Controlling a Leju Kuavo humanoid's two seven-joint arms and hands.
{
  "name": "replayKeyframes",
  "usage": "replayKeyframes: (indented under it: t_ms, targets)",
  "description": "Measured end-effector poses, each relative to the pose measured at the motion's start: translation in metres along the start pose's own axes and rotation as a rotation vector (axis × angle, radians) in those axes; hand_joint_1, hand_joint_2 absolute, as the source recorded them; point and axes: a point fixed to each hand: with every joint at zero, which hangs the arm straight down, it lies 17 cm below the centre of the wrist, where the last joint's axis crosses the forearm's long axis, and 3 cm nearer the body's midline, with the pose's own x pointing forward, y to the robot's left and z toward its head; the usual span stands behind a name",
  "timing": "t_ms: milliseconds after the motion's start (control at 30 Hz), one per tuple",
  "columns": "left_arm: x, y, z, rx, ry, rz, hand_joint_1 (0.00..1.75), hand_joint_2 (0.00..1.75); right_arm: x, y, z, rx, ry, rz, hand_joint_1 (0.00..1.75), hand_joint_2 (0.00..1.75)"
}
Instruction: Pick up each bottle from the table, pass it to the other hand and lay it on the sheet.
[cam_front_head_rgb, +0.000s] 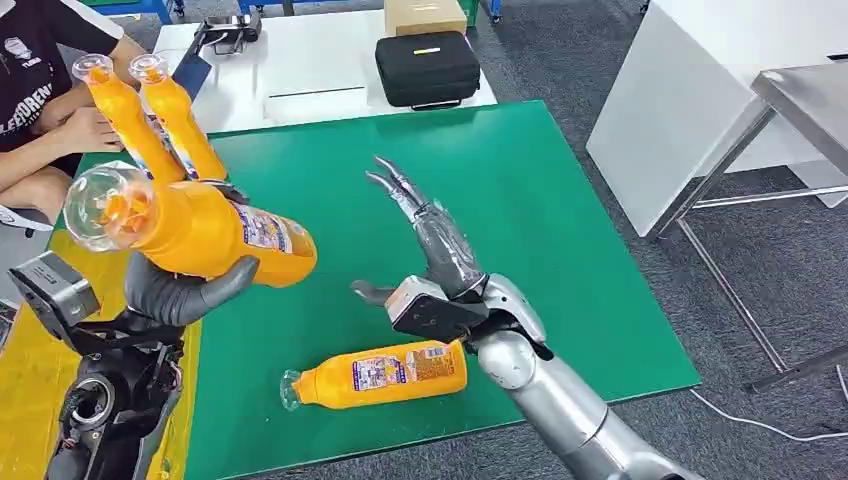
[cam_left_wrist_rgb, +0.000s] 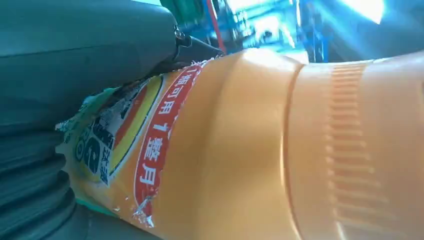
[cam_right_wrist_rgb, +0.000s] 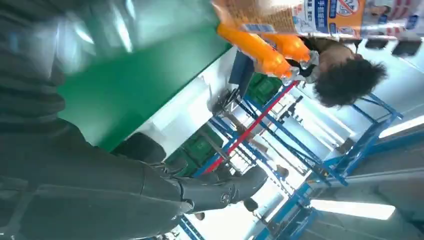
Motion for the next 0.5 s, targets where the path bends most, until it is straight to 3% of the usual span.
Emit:
replayKeyframes:
  t_ms: [100,233,400,433,467,500]
  targets:
    - [-0.005,0.013,0.0,0.056,0.004,-0.17,1.75,1.75,0.001,-0.009,0.002,-0.023,0.002,0.033,0.0,1.75]
    - [0.001,0.057,0.002,0.233,-0.02,-0.974,1.75,1.75,0.001,-0.026,0.005,-0.051,0.015,0.107,0.0,1.75]
    - [0.001,0.058,0.002,0.236,-0.02,-1.005,1.75,1.75,0.001,-0.026,0.005,-0.05,0.016,0.11,0.0,1.75]
    - [-0.005,0.066,0.004,0.215,0.006,-1.32,1.75,1.75,0.001,-0.026,0.006,-0.033,0.02,0.144,0.0,1.75]
    - [-0.065,0.088,0.021,0.0,0.213,-1.729,1.75,1.75,0.0,-0.025,0.01,0.026,0.023,0.222,0.0,1.75]
    - [-0.111,0.106,0.041,-0.136,0.398,-1.758,1.75,1.75,-0.001,-0.022,0.016,0.054,0.026,0.238,0.0,1.75]
